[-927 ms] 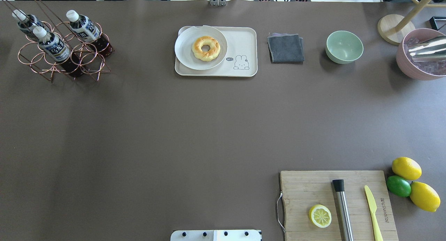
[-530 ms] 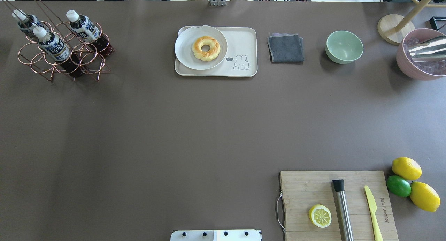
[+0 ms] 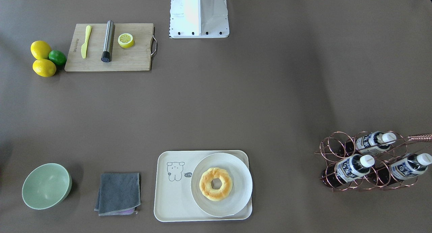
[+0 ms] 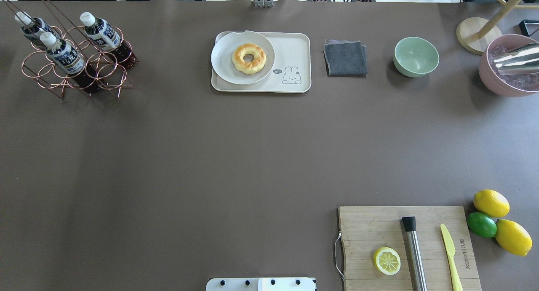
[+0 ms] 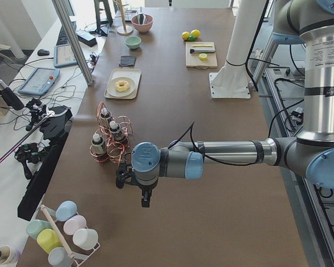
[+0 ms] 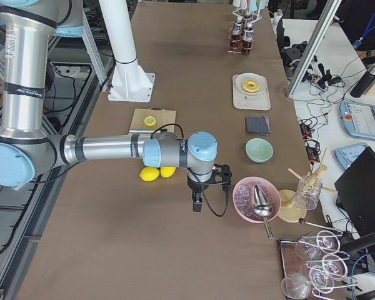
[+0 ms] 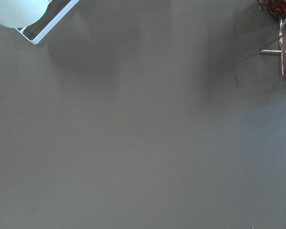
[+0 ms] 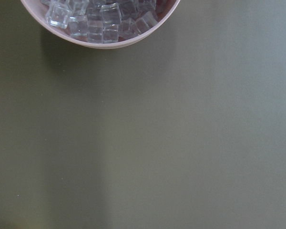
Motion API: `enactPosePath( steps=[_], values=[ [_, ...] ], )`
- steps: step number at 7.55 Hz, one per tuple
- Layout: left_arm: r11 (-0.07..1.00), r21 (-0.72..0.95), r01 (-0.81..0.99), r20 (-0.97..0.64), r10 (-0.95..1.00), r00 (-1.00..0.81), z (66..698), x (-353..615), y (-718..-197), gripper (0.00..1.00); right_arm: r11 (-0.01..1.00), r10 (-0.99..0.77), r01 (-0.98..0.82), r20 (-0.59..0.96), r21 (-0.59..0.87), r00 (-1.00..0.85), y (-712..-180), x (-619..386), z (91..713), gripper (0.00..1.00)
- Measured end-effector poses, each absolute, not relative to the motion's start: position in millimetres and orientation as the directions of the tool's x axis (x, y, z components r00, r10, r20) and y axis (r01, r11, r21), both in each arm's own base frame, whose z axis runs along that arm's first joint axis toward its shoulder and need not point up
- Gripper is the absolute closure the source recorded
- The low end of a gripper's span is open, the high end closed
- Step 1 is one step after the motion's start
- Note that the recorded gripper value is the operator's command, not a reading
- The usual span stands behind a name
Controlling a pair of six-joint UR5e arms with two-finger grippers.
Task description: Place tea on tray
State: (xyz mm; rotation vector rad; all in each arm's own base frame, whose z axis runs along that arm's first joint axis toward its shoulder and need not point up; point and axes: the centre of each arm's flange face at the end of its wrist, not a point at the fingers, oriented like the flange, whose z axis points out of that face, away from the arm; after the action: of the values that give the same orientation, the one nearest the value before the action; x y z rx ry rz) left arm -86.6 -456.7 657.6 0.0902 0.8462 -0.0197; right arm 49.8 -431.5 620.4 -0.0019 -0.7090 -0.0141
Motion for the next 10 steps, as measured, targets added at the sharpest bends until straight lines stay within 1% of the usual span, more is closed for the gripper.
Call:
enactPosePath(
  steps=[7, 10],
  values=[
    [0.992, 0.110, 0.057, -0.753, 0.046, 0.656, 641, -87, -473, 0.03, 1.000, -0.015, 0.013, 0.656, 0.008, 0.755, -434, 49, 617, 0.00],
    [0.978, 0.204, 0.048, -0.741, 0.122, 0.660, 639, -85, -474, 0.03, 1.000, -0.011, 0.012, 0.669, 0.003, 0.743, -432, 48, 618, 0.00]
  ],
)
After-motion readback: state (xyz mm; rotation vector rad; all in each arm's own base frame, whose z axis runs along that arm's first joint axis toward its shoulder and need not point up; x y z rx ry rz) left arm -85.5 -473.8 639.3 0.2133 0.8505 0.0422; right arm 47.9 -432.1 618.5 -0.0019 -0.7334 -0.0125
